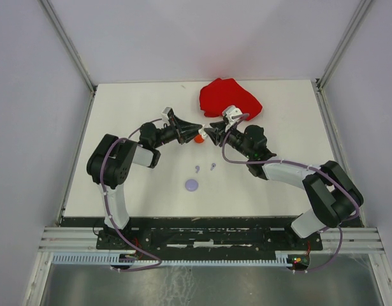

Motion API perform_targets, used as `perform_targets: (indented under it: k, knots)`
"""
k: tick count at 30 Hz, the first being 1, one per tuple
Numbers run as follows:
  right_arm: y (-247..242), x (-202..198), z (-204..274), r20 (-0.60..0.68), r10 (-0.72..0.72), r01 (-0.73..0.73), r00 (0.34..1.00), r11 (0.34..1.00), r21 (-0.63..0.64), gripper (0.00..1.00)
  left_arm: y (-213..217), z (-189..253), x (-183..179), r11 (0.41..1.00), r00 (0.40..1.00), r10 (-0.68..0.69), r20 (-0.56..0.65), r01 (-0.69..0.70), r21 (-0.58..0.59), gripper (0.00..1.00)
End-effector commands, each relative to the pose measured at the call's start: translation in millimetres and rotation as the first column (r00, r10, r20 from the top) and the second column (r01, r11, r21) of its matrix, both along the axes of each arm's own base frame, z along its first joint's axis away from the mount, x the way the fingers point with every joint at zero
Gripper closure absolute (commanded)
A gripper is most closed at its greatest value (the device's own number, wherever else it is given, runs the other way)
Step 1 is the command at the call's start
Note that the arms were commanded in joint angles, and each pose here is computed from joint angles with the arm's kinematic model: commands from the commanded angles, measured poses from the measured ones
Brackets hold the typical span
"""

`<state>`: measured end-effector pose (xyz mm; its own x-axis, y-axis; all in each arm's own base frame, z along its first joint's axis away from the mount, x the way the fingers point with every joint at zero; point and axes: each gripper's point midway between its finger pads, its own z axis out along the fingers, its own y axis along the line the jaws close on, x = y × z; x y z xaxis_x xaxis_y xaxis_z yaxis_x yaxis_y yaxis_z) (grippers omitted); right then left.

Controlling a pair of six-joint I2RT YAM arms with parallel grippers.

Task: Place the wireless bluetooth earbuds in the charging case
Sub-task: Place the earbud in the charging case.

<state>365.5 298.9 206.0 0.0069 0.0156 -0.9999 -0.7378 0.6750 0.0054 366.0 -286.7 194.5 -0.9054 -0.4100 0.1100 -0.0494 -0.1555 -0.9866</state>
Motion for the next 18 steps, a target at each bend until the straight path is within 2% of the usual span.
perform_targets:
  k: [1, 9, 11, 13, 16, 18]
  knots:
    - [0, 4, 56, 0.096, -0.018, 0.007, 0.995, 0.993, 0.118, 0.52, -3, 22, 0, 1.000, 0.992, 0.001, 0.130, -0.001, 0.002, 0.97]
    - [-12, 8, 103, 0.163, -0.095, 0.058, 0.982, 0.975, 0.215, 0.38, -1, 9, 2, 1.000, 0.995, 0.018, 0.099, -0.019, 0.003, 0.97]
    - [-24, 11, 105, 0.136, -0.161, 0.126, 0.978, 0.965, 0.230, 0.37, 0, 9, 4, 0.999, 0.996, 0.032, 0.089, -0.032, -0.005, 0.97]
    - [-39, 15, 99, 0.055, -0.243, 0.223, 0.969, 0.944, 0.242, 0.35, 1, 10, 7, 0.999, 0.995, 0.050, 0.082, -0.048, -0.017, 0.97]
    - [-55, 14, 80, -0.026, -0.307, 0.307, 0.952, 0.944, 0.120, 0.33, 5, 14, 14, 0.995, 0.993, 0.097, 0.067, -0.095, -0.035, 0.97]
    - [-75, 17, 65, -0.082, -0.410, 0.414, 0.908, 0.910, 0.033, 0.31, 9, 17, 20, 0.989, 0.988, 0.145, 0.051, -0.143, -0.050, 0.97]
